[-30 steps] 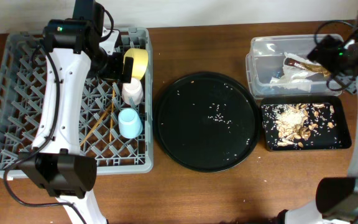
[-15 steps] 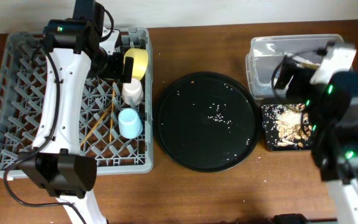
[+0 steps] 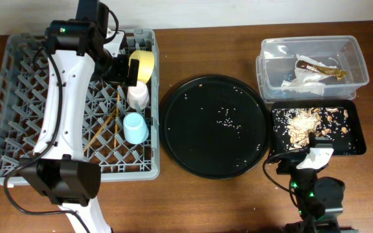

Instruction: Sort waste into correct bins and load items into the dishwasher rack

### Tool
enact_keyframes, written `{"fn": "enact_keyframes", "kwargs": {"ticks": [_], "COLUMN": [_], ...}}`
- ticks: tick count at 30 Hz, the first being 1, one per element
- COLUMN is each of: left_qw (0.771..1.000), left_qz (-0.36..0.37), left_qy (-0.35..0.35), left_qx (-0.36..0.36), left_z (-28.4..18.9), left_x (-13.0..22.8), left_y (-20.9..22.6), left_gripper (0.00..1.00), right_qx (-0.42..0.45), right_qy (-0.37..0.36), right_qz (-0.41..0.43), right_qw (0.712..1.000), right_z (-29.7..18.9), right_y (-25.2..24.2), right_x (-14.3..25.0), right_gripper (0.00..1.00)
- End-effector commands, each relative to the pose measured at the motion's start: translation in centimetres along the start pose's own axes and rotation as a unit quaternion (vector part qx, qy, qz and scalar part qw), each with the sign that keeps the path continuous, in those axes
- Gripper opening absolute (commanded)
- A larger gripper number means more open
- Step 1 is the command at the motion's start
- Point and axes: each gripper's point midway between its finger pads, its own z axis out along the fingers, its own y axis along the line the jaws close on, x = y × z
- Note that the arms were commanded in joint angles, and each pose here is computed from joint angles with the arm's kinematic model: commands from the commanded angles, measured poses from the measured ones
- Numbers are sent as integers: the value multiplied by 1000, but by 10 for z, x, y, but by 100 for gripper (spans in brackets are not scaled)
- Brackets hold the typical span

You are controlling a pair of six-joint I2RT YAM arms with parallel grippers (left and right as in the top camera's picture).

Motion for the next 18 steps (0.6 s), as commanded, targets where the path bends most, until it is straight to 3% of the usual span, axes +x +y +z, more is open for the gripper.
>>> {"fn": "enact_keyframes", "kwargs": {"ticks": [1,7,18], "left_qw": [1000,1000,1000], "left_qz": [-3,-3,-3], "left_qy": [-15,-15,-15], "left_qx": [4,4,4], "left_z": [-10,-10,-10], "left_x": [-3,-3,-3], "left_y": [0,0,0], "left_gripper": [99,99,99], "right_qx": [-12,-33,-38], "right_qy": [-5,-14,-22], "right_qz": [5,3,-5], "right_qw": [1000,999,999], "right_z": [-1,-5,-6], "right_y": [2,9,11], "right_x": [13,34,31], "right_gripper": [98,98,98]}}
